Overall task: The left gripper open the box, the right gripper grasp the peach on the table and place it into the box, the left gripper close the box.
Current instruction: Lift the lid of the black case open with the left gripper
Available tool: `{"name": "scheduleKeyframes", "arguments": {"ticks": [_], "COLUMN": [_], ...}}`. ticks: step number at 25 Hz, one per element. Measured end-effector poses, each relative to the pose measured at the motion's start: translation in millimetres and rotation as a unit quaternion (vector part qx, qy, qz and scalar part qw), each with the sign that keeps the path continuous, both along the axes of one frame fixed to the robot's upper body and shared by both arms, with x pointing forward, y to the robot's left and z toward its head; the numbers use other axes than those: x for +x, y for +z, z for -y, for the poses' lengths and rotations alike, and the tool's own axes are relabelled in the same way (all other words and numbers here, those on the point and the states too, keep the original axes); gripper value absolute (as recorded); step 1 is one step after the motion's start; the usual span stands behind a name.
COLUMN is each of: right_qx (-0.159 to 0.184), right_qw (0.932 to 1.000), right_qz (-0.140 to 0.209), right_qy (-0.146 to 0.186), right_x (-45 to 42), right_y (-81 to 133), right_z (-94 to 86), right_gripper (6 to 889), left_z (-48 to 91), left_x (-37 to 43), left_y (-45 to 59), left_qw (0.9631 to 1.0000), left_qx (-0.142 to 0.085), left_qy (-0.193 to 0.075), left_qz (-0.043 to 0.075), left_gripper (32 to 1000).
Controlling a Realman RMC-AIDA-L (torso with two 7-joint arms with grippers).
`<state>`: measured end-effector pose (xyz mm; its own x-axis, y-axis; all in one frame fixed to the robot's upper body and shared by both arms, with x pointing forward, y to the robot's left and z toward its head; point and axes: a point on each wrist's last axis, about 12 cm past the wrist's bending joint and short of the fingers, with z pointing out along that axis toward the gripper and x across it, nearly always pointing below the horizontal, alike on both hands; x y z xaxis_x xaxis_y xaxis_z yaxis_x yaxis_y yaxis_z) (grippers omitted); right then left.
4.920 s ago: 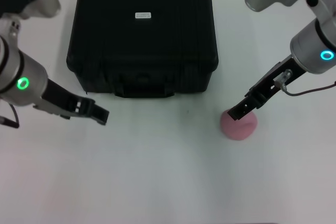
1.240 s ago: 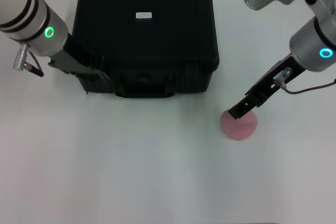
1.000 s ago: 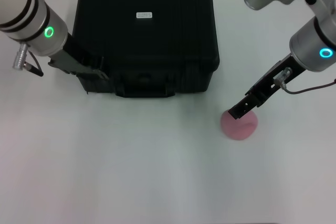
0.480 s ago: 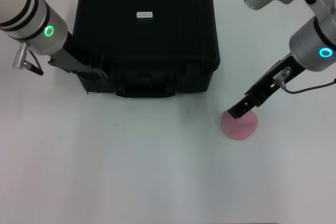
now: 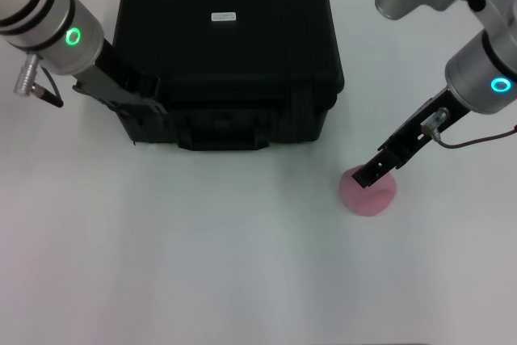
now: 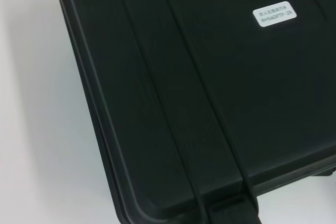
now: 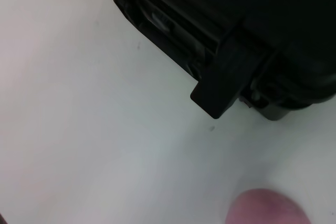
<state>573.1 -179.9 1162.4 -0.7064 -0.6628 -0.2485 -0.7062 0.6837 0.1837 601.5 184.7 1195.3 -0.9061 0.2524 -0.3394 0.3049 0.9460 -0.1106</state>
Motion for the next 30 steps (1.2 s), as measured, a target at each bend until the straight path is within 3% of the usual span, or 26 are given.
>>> {"name": "scheduleKeyframes", "arguments": {"ticks": [9,17,23,30], "right_qx": [-0.001,-0.001,-0.001,0.0], "right_qw": [1.0,1.0,1.0,1.0], "right_qz": [0.001,0.001,0.002,0.002], "right_qy": [0.002,0.003,0.004,0.004], "right_x": [0.2,0.4,1.1,1.3], "right_y": [0.2,0.5,1.5,1.3], "right_z": [-0.6,-0.9,-2.0,-2.0], "right_gripper": [850,850,850,850], "left_z": [-0.2,-0.2,0.2,2.9], "left_x": [-3.0,-3.4,-3.6,-1.4], "left_y": [13.4,28.7,37.4,45.0], "left_qw": [0.9998,0.9992,0.9986,0.9981], "left_qx": [0.012,0.023,0.021,0.021], "left_qy": [-0.005,-0.008,-0.008,-0.013], "left_qz": [0.013,0.032,0.047,0.055], "left_gripper": [487,486,487,487]}}
